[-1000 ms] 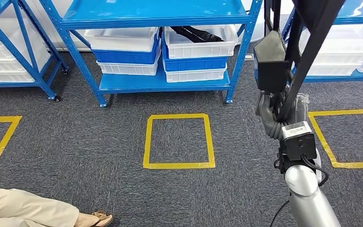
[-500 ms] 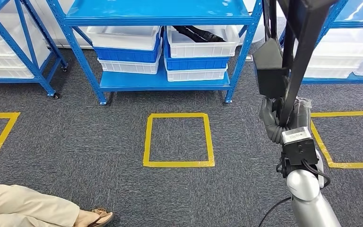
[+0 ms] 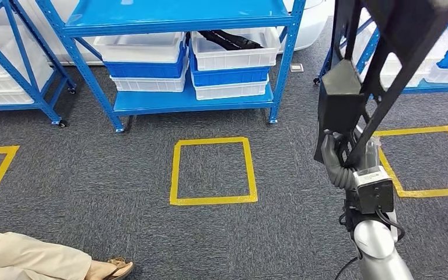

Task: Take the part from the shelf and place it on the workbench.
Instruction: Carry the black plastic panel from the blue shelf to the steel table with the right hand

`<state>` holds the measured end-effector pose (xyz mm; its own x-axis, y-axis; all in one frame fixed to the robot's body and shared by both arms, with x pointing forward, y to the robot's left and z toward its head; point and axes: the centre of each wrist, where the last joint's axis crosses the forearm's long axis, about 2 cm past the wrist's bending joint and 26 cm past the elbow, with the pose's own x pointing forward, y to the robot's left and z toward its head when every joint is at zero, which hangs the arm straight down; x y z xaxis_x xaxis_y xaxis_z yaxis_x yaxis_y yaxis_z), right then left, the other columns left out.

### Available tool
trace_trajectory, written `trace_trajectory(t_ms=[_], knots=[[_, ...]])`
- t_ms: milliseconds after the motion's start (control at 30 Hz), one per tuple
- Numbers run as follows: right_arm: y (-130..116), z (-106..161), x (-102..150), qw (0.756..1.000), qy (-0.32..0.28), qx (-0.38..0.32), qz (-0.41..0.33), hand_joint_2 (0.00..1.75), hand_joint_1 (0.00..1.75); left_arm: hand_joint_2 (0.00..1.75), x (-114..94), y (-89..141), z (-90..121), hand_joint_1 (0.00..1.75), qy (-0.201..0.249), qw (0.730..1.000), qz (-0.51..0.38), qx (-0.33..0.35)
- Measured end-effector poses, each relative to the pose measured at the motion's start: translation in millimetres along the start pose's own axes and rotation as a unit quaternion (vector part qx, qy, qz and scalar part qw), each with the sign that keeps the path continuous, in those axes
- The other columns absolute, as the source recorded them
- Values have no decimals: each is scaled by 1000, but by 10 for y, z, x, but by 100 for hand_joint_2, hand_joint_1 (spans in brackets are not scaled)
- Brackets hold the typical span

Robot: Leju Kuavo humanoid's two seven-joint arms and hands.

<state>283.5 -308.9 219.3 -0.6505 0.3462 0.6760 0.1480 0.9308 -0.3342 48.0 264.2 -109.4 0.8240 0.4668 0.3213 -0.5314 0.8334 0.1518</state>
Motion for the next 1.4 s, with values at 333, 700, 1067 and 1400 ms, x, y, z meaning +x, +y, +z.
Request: trace_trajectory(t_ms=[333,700,1067,1400], knots=[[-24,210,20,1000,5,-6,-6,175,175,175,-18,58,-9,0,5,1000,-6,15],[-88,233,3,1000,10,-18,-2,175,175,175,-13,63,-11,0,12,1000,-1,22],[-154,314,61,988,-19,-72,134,175,175,175,-31,68,-6,0,29,999,-4,32],[-257,548,259,914,-82,-124,378,175,175,175,-28,51,-3,0,34,999,-16,23]])
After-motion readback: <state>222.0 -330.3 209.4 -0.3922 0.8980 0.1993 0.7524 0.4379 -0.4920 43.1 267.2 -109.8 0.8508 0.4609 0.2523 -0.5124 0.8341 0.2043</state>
